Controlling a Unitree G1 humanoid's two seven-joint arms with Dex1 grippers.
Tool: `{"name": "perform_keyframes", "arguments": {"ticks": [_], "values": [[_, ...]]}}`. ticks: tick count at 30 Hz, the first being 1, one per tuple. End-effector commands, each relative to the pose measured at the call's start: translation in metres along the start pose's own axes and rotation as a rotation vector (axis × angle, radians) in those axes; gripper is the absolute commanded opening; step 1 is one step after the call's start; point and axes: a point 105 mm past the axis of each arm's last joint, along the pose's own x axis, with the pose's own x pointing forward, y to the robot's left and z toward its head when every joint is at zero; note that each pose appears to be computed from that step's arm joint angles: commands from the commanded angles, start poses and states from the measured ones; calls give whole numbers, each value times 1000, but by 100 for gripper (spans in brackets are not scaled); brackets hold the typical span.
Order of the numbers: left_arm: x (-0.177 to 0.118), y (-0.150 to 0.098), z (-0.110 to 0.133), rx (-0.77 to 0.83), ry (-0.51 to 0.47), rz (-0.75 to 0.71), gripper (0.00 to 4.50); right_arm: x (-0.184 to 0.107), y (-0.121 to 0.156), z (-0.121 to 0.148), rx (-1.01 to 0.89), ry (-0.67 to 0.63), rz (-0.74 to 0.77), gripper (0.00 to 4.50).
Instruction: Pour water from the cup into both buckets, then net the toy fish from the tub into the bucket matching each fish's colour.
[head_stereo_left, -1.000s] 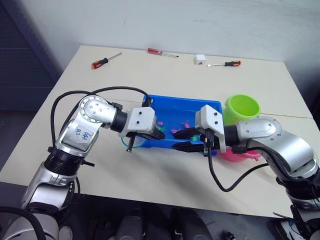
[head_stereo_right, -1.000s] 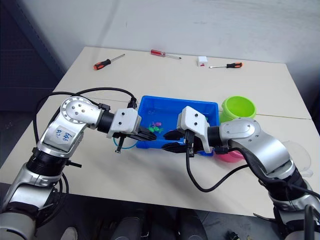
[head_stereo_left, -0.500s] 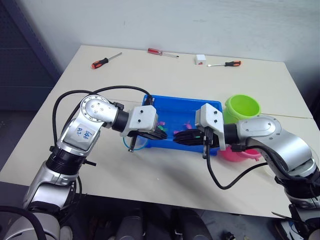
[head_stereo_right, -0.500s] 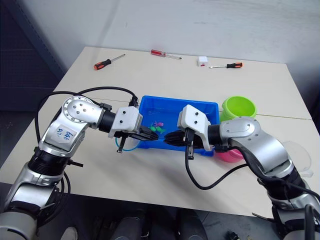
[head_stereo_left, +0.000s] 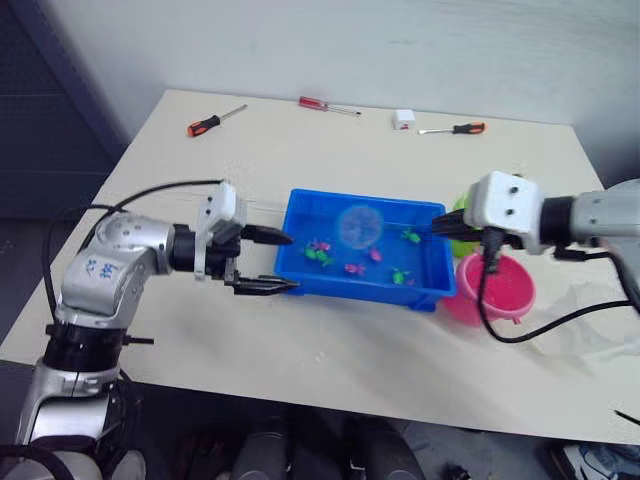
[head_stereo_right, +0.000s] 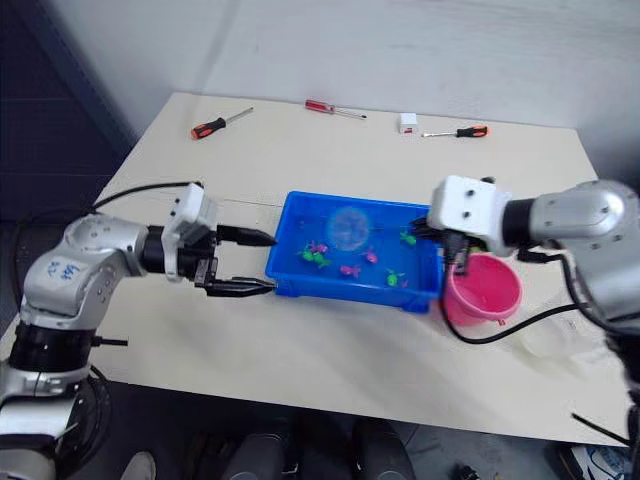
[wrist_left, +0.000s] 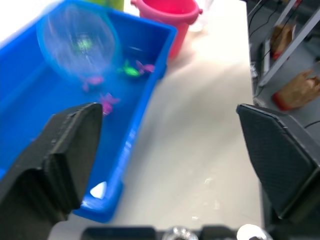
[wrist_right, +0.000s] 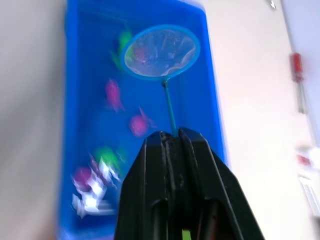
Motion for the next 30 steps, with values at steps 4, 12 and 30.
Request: {"name": "perform_keyframes", "arguments": {"ticks": [4,12,30], "values": [[10,-7,12,93,-13,30,445,-9,-13,-29,-317,177,33,0],[16,-8,16,111,-30,29,445,-15,-2,-28,-318,133,128,0],[20,-7,22,129,-36,32,445,11,-1,-47,-413,188,88,0]]}}
